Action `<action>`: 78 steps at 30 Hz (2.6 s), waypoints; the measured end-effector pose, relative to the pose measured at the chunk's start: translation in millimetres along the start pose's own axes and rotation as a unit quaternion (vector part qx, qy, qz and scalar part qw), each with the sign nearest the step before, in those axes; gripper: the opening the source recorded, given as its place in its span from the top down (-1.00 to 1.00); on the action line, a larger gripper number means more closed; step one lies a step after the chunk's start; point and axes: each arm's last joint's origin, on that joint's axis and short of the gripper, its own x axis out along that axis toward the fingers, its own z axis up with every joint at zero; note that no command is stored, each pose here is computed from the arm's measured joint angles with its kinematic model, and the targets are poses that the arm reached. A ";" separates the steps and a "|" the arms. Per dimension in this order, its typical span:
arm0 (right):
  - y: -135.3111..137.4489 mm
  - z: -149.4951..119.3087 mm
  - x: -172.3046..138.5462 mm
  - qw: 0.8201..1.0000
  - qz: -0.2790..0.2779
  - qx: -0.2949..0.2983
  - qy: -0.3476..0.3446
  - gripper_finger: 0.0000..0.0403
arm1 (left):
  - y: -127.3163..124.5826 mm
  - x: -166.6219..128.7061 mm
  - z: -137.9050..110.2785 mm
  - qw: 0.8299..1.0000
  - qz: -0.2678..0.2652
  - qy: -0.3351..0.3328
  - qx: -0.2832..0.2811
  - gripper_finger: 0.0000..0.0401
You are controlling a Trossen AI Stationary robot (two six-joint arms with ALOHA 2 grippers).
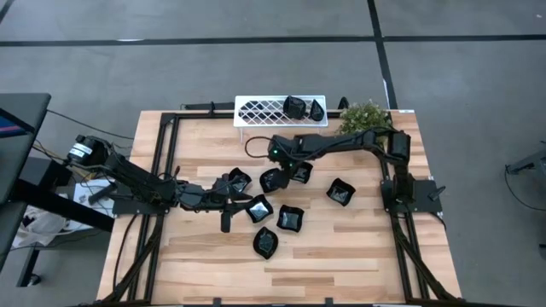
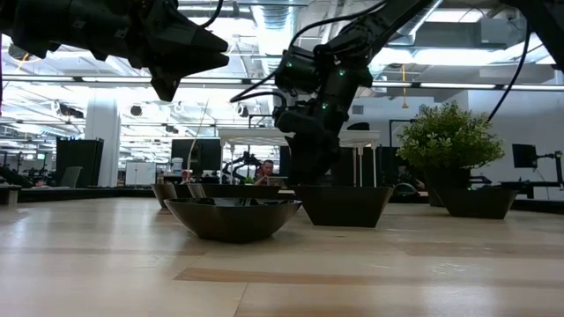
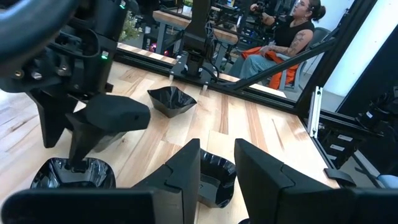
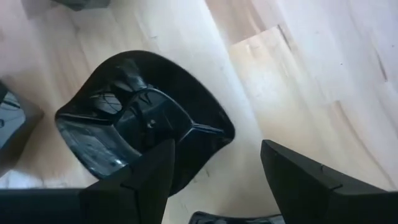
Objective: Pick & Place Mini shaped plates
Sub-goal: Stack the leaf shaped plate on top of the leaf shaped plate on the shelf
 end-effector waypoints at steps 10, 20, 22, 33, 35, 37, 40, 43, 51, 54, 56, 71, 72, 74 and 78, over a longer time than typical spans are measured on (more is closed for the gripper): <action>5.1 -1.7 0.3 1.000 0.003 -0.007 0.004 -0.16 | 0.0 0.0 0.0 1.000 0.000 0.000 0.000 0.49; 5.4 -1.8 0.3 1.000 0.003 -0.016 0.005 -0.16 | 0.1 0.0 0.0 1.000 0.000 0.000 0.000 0.49; 5.7 -1.9 0.4 1.000 0.003 -0.020 0.005 -0.16 | 0.1 0.0 0.0 1.000 0.000 0.000 0.000 0.49; 20.3 -5.3 1.1 0.998 0.013 -0.066 0.007 -0.16 | 6.8 2.5 1.9 1.000 0.013 -0.002 -0.004 0.49; 18.1 -5.9 1.7 0.997 0.014 -0.069 0.009 -0.16 | 10.7 3.8 3.0 1.000 0.024 -0.005 -0.006 0.49; 17.1 -6.0 1.8 0.997 0.014 -0.074 0.010 -0.16 | 13.0 4.6 3.7 1.000 0.027 -0.005 -0.008 0.49; 14.0 -5.1 1.6 0.997 0.016 -0.079 0.009 -0.16 | 15.7 5.4 4.5 0.999 0.033 -0.006 -0.009 0.49; 11.8 -4.6 1.5 0.997 0.018 -0.080 0.009 -0.16 | 15.4 5.3 4.4 0.999 0.032 -0.006 -0.009 0.49; 13.7 -4.0 1.6 0.996 0.020 -0.082 0.004 -0.16 | 15.4 5.3 4.5 0.999 0.032 -0.006 -0.009 0.49; 13.3 -5.7 3.1 0.996 0.021 -0.082 0.005 -0.16 | 15.5 5.3 4.5 0.999 0.032 -0.006 -0.009 0.49; 12.3 -9.4 6.2 0.996 0.020 -0.082 0.006 -0.16 | 15.4 5.3 4.6 0.999 0.032 -0.006 -0.009 0.49; 13.2 -12.7 11.0 0.996 0.049 -0.078 -0.004 -0.16 | 15.2 5.3 5.2 0.999 0.031 -0.010 -0.011 0.49; 13.1 -12.9 11.0 0.996 0.050 -0.078 -0.003 -0.16 | 15.2 5.3 5.2 0.999 0.031 -0.010 -0.011 0.49; 12.7 -12.8 10.8 0.996 0.051 -0.075 -0.002 -0.16 | 15.2 5.3 5.2 0.999 0.031 -0.010 -0.011 0.49; 9.3 -7.4 6.8 0.996 0.059 -0.062 -0.005 -0.16 | 15.2 5.3 5.2 0.999 0.031 -0.010 -0.011 0.49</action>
